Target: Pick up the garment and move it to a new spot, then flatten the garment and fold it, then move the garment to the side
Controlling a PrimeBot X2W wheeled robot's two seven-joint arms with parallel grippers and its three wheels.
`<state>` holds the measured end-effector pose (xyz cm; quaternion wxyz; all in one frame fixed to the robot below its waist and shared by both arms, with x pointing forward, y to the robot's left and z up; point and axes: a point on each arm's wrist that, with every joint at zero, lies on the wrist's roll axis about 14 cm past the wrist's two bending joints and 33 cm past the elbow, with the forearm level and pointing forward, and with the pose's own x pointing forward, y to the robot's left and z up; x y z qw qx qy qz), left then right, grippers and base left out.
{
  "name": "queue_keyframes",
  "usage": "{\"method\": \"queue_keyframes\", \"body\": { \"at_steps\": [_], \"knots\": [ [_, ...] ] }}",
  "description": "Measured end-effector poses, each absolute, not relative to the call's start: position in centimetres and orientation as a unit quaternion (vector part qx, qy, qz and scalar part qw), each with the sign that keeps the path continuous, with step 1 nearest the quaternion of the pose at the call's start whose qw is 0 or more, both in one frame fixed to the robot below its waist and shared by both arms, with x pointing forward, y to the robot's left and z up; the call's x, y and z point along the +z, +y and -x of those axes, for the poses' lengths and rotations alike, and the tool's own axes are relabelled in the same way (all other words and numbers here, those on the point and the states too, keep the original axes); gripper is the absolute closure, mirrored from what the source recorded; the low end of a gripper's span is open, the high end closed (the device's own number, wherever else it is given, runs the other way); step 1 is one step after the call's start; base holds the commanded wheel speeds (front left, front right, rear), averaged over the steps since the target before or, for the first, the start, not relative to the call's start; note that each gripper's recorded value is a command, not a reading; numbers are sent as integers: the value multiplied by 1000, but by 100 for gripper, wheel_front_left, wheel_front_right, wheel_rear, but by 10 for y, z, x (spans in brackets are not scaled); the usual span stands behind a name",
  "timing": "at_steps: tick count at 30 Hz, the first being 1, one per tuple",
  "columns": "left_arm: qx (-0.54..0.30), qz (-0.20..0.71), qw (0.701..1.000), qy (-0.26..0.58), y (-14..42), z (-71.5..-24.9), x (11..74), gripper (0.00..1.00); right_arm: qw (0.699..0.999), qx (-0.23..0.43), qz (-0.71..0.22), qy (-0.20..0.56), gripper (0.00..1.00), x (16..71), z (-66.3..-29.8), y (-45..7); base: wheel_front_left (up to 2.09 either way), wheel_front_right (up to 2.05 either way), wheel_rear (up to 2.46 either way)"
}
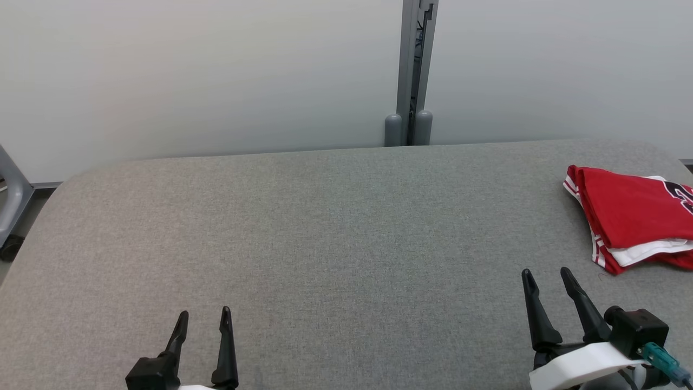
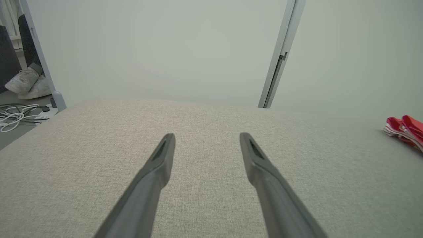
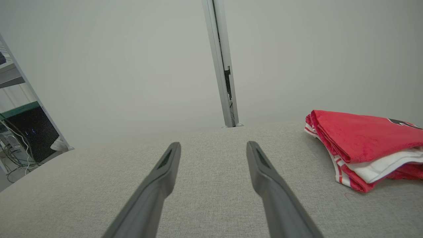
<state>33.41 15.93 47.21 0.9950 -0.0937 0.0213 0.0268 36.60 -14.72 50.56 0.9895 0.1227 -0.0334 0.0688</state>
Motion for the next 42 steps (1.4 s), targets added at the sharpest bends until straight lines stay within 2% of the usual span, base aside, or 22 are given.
{"method": "queue_keyframes", "body": {
  "at_steps": [13, 14, 21, 42],
  "knots": [
    [17, 98, 994, 35, 155, -331, 465, 0, 990, 71, -121, -31, 0, 504, -366, -146, 0, 0, 0],
    [17, 98, 994, 40, 154, -330, 462, 100, 990, 71, -122, -27, 100, 502, -365, -145, 0, 0, 0],
    [26, 112, 990, 86, 154, -316, 435, 100, 988, 58, -143, 30, 100, 467, -349, -145, 0, 0, 0],
    [61, 280, 952, 110, 169, -329, 435, 100, 953, 8, -299, 41, 100, 469, -357, -165, 0, 0, 0]
  ]
}}
